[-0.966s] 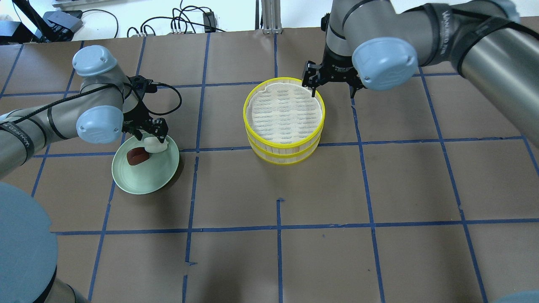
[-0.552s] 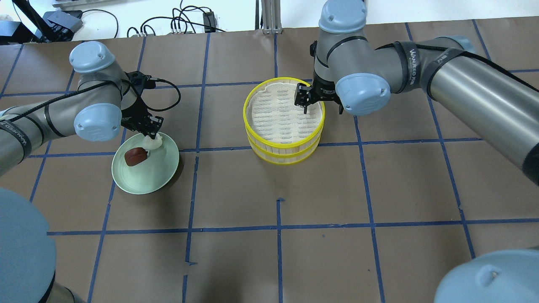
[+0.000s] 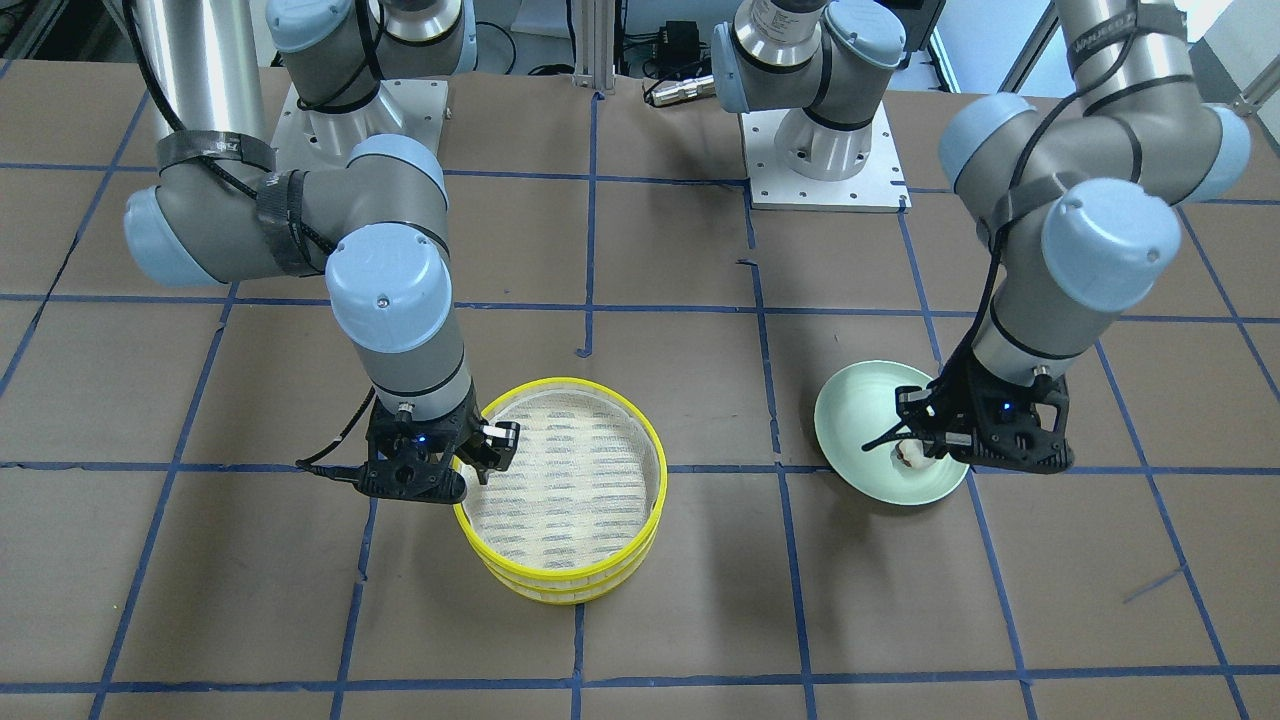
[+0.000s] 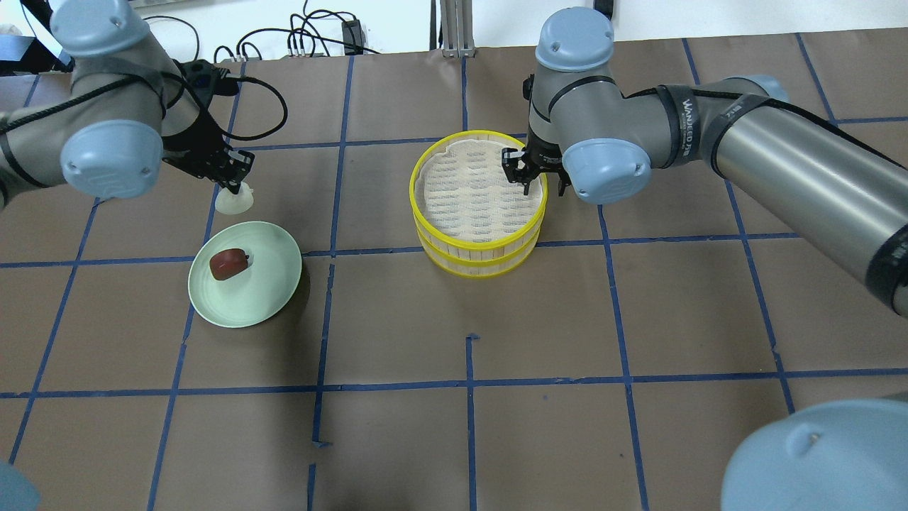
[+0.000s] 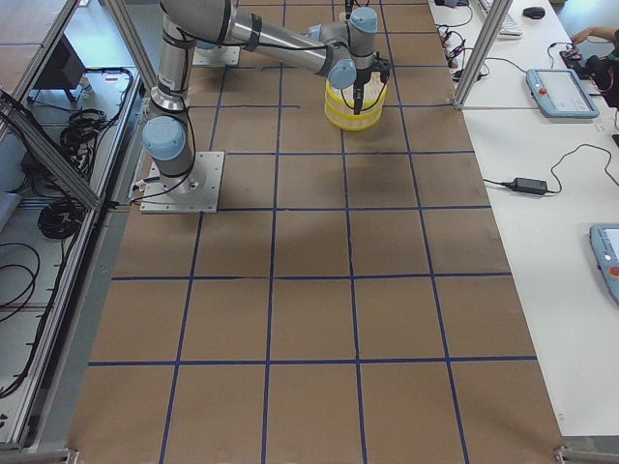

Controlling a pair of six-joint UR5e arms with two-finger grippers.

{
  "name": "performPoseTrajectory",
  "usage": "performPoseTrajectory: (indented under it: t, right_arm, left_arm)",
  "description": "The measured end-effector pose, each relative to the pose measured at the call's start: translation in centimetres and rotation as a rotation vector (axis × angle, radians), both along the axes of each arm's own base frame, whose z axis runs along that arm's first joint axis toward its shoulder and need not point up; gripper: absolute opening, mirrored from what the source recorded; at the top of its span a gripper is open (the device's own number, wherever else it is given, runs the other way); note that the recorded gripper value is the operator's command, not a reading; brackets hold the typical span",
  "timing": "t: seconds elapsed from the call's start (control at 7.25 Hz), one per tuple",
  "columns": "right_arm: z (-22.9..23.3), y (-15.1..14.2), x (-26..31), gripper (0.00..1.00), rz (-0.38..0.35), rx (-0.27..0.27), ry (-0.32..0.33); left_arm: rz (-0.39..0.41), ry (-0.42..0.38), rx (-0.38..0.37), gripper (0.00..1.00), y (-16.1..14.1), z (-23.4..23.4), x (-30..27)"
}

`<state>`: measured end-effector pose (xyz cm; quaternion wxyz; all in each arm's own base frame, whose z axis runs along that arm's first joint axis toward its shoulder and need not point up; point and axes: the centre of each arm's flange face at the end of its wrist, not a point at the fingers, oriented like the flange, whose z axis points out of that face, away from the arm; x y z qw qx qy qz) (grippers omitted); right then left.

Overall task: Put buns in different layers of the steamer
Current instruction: 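Lift the top tier aside with the right gripper while the left carries the bun, then lower the white bun into the bottom steamer tier and open the left gripper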

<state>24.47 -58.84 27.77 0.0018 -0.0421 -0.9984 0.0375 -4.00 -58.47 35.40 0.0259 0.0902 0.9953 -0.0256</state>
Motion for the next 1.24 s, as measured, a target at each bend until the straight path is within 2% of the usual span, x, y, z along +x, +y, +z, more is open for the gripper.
performPoseTrajectory:
  t: [0.14, 0.41, 0.69, 0.97, 1.24]
  right_arm:
    - [0.1, 0.0, 0.0, 0.07, -0.012, -0.002, -0.003]
    - [2.2, 0.6, -0.6, 0.07, -0.034, -0.002, -0.004]
    - [9.1, 3.3, -3.8, 0.07, -0.047, 0.014, -0.005]
    - [12.3, 3.9, -12.8, 0.08, -0.047, 0.071, 0.068]
    - [13.7, 3.2, -22.4, 0.08, -0.011, 0.092, 0.114]
  left_arm:
    - [-0.028, 0.012, -0.008, 0.11, 0.3, 3.1, -1.8]
    - [-0.043, 0.095, -0.036, 0.11, 0.2, 5.6, -5.1]
    - [-0.057, 0.163, -0.057, 0.11, 0.2, 6.1, -7.8]
    - [-0.039, 0.234, -0.079, 0.12, -0.2, 4.9, -11.7]
    - [0.020, 0.288, -0.111, 0.13, -1.6, 0.3, -19.4]
